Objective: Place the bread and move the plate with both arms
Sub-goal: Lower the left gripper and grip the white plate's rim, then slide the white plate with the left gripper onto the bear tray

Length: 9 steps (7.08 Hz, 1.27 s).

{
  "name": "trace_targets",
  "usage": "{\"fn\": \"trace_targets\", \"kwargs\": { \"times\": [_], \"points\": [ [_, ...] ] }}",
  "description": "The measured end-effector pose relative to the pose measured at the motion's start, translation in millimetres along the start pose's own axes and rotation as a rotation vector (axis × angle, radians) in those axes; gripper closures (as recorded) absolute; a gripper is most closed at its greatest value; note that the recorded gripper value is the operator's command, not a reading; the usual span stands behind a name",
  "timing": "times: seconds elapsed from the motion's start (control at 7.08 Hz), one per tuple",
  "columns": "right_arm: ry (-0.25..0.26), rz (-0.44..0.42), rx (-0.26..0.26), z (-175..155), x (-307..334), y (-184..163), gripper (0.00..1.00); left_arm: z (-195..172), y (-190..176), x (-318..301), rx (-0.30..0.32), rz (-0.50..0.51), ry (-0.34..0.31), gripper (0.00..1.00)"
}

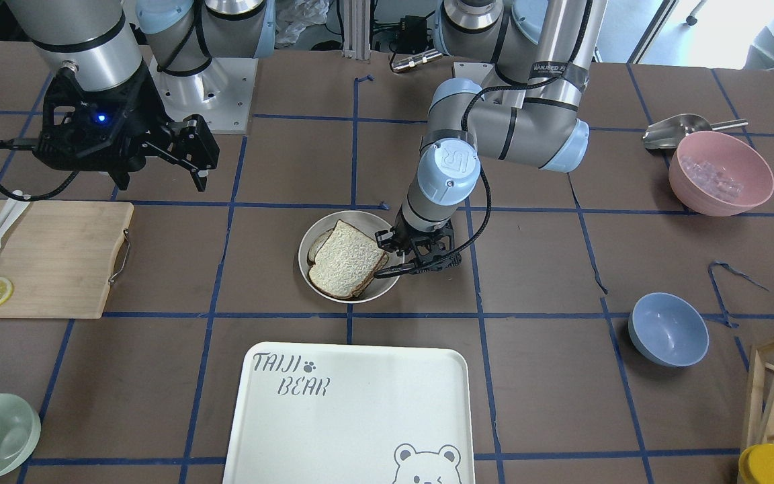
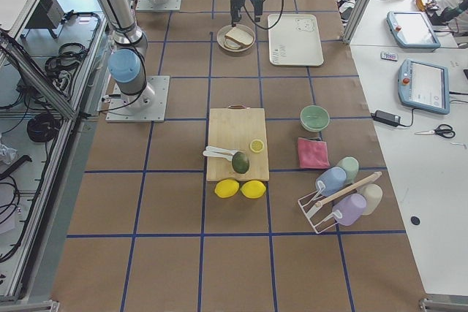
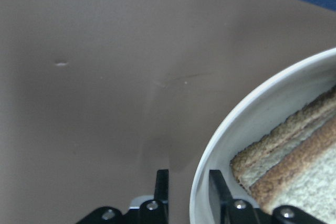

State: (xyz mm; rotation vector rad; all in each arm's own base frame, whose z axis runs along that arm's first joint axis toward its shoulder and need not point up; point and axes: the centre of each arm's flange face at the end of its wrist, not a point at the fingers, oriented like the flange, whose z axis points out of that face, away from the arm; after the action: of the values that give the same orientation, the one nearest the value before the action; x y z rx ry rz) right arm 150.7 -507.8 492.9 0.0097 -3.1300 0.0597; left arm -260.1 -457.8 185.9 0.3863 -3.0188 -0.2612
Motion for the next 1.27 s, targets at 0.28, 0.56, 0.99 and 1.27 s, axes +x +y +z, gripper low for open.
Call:
{"fn": "trace_targets", "kwargs": {
  "times": [0.28,0.56,0.99,1.27],
  "points": [
    [0.000,0.000,0.002,0.1,0.7,-0.7,0.00,2.8,-0.8,0.6,-0.003,0.002,-0.001,1.00],
    [0.000,0.000,0.004,0.1,1.0,-1.1,0.00,-3.4,-1.2,1.5,0.011,0.015,0.005,1.00],
    [0.000,0.000,0.005,0.0,1.1,-1.2,0.00,-27.0,-0.6,5.9,0.042,0.039,0.054,1.00],
    [0.002,0.000,0.002,0.3,1.3,-0.9,0.00,-47.2,-0.9,8.9,0.065,0.078,0.103,1.00]
  ]
}}
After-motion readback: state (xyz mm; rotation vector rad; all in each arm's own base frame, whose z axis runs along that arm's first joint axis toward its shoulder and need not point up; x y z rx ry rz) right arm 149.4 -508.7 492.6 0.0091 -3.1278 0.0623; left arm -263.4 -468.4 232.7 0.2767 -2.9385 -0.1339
